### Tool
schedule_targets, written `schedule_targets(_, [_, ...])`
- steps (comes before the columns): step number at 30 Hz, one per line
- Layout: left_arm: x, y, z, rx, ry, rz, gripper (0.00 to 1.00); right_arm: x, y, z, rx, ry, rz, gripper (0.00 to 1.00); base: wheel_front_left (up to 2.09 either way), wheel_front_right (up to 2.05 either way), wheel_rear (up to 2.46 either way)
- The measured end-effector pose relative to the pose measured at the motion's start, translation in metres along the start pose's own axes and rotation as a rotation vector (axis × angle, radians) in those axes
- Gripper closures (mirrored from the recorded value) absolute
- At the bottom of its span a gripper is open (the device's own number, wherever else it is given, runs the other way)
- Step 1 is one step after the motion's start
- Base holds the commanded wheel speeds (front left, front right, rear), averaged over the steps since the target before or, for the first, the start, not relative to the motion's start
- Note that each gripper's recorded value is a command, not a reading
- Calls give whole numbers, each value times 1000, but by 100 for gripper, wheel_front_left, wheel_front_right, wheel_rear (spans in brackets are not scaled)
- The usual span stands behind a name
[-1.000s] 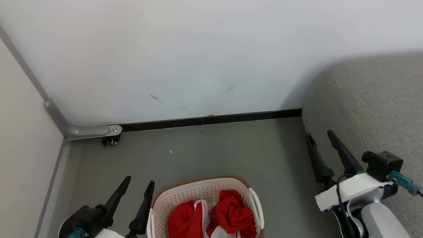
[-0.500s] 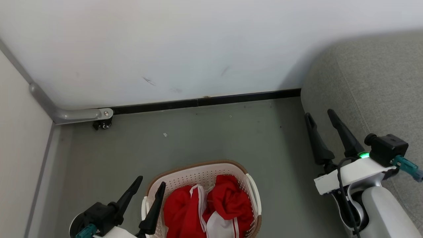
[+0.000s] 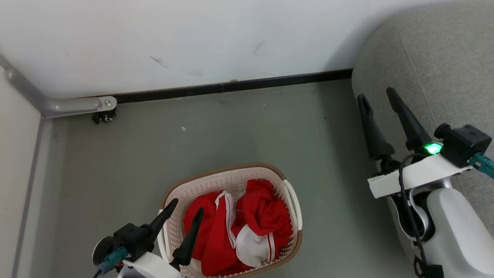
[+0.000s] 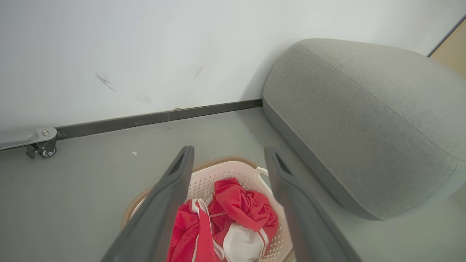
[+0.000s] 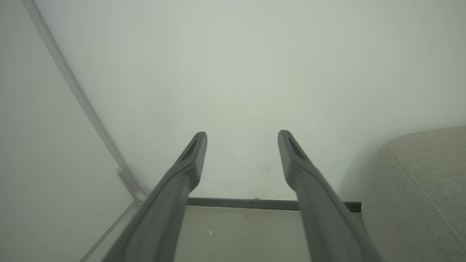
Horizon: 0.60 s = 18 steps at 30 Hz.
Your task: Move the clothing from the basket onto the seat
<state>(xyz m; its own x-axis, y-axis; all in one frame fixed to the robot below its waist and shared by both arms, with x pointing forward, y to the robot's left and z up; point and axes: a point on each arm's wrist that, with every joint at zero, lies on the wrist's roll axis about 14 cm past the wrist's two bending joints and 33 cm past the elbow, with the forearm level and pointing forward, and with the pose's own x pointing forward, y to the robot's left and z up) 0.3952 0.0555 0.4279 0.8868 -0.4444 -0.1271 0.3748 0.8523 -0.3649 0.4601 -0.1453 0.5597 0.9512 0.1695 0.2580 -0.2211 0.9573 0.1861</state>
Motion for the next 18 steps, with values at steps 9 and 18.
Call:
schedule_targets(9, [16,17,-38,-3,119,16,0,19,-4,-11,-3,-1,10,0,0,0,0])
schedule_targets(18, [40,20,-69,30,224,-16,0,36,-14,-26,-12,6,7,0,0,0,0])
